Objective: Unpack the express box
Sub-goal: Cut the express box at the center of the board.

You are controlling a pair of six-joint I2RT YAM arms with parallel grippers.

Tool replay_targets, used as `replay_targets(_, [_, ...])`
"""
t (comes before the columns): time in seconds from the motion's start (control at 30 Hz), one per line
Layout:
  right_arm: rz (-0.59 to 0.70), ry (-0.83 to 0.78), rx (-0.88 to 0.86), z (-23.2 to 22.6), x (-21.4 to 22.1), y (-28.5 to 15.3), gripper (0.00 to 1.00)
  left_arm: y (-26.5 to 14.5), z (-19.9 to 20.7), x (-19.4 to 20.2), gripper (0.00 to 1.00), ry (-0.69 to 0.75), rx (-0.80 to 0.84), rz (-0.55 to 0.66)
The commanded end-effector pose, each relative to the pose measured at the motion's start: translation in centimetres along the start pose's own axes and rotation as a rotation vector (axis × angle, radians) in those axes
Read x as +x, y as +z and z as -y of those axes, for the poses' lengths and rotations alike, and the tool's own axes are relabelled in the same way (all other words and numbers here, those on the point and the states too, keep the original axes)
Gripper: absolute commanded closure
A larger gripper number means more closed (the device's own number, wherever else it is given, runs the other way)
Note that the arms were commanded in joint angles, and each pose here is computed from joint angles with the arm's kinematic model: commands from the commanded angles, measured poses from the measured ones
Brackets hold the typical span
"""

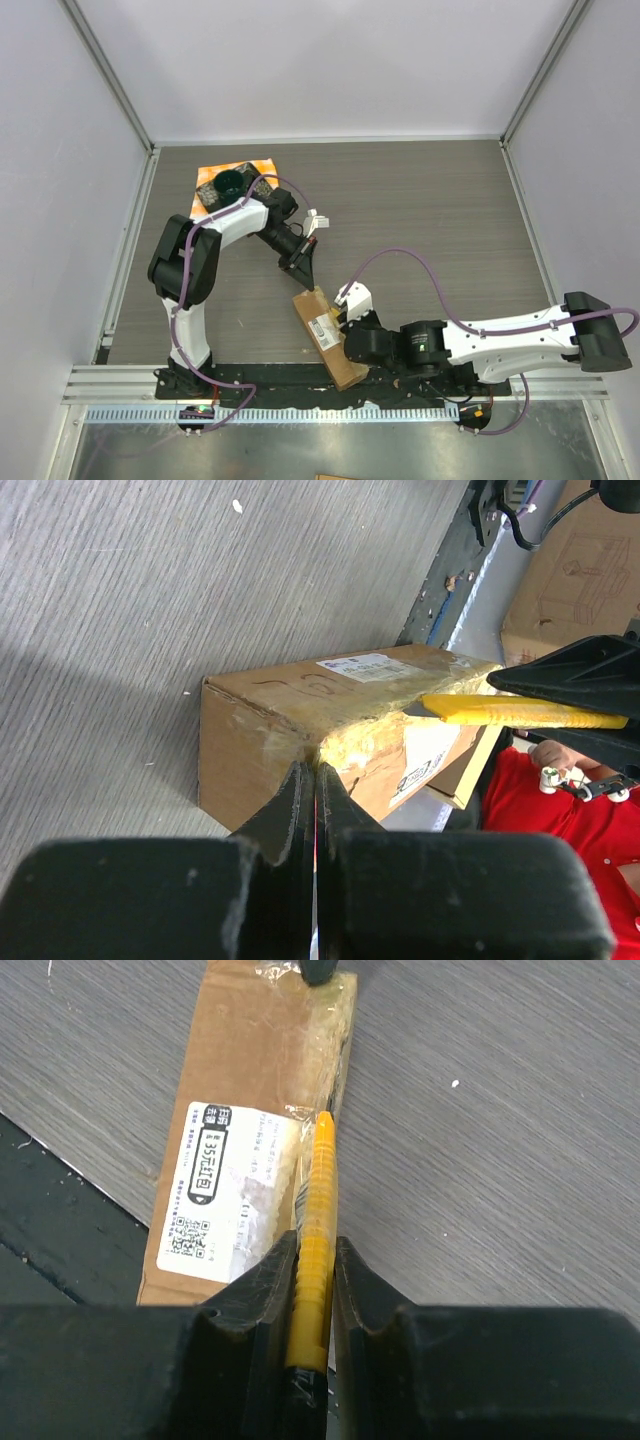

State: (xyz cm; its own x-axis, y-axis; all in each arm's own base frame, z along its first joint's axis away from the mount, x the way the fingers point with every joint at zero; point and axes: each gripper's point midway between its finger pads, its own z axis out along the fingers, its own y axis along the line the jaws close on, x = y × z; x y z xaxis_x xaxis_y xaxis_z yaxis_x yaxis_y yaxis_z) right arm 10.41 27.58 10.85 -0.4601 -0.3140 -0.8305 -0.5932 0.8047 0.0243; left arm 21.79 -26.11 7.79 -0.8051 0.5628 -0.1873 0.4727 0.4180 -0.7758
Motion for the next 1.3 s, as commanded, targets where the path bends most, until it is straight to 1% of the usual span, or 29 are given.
replay_targets(0.0, [-0.039, 0.057, -0.089, -2.3, -0.3, -1.7, 0.99, 0.0, -5.1, 0.2, 1.0, 0.079, -0.219, -0.019])
replay_targets(0.17, [-0.037, 0.057, -0.096, -2.7, -0.8, -1.8, 0.99, -0.1, -4.9, 0.1, 1.0, 0.086, -0.225, -0.017])
replay_targets(0.47, [-0.093, 0.109, -0.144, -2.7, 0.2, -3.4, 0.99, -0.3, -4.7, -0.1, 1.0, 0.094, -0.227, -0.015])
replay_targets(0.57, [-0.119, 0.117, -0.167, -3.0, 0.5, -4.1, 0.99, -0.3, -4.6, -0.2, 1.0, 0.097, -0.23, -0.015])
replay_targets(0.87, [-0.192, 0.077, -0.164, -3.2, 1.7, -4.5, 0.99, -0.4, -4.5, 0.0, 1.0, 0.098, -0.23, -0.014])
replay_targets(1.1, [-0.294, 0.06, -0.13, -2.7, 3.2, -5.6, 0.99, -0.4, -4.4, -0.1, 1.0, 0.103, -0.233, -0.013])
replay_targets(1.27, [-0.34, 0.066, -0.134, -3.0, 3.9, -6.4, 0.99, -0.4, -4.5, -0.1, 1.0, 0.097, -0.236, -0.015])
